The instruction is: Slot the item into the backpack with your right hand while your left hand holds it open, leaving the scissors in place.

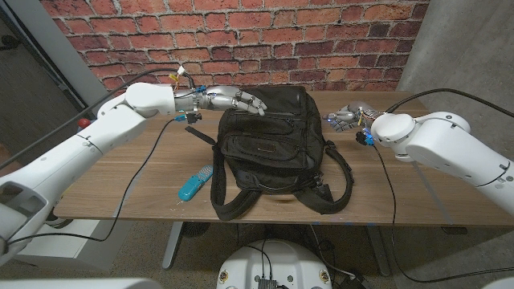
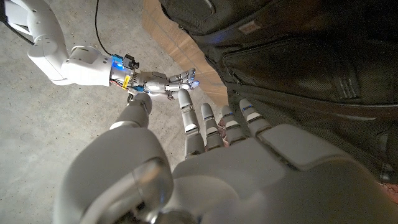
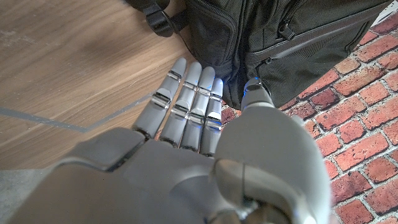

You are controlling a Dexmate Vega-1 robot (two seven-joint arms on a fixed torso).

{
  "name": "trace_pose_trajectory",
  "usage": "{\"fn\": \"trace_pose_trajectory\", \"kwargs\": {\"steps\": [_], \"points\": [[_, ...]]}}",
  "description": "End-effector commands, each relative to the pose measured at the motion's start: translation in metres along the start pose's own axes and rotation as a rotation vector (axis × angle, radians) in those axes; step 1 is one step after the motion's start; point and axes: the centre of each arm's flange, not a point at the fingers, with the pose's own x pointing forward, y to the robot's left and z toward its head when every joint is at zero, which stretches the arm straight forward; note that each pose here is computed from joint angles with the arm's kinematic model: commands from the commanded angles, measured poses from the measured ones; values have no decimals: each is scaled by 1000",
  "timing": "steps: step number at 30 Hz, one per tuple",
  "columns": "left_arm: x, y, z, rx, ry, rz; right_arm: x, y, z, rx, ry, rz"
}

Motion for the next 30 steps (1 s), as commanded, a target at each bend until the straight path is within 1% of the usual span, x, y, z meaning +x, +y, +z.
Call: {"fn": "trace_pose_trajectory", "kwargs": {"steps": [1, 10, 15, 23, 25, 30], "points": [[-9, -1, 1, -2, 12, 14, 5, 2, -1, 12, -5, -18], [-13, -2, -1, -23, -23, 104, 12, 1, -1, 35, -23, -42], [-14, 1, -2, -23, -29, 147, 16, -1, -2, 51, -33, -48], [-11, 3, -5, -45, -50, 197, 21, -7, -5, 62, -36, -64], [-10, 4, -7, -53, -59, 229, 23, -10, -6, 64, -36, -69], [-7, 4, -11, -72, -56, 257, 26, -12, -8, 71, -40, -74]]}}
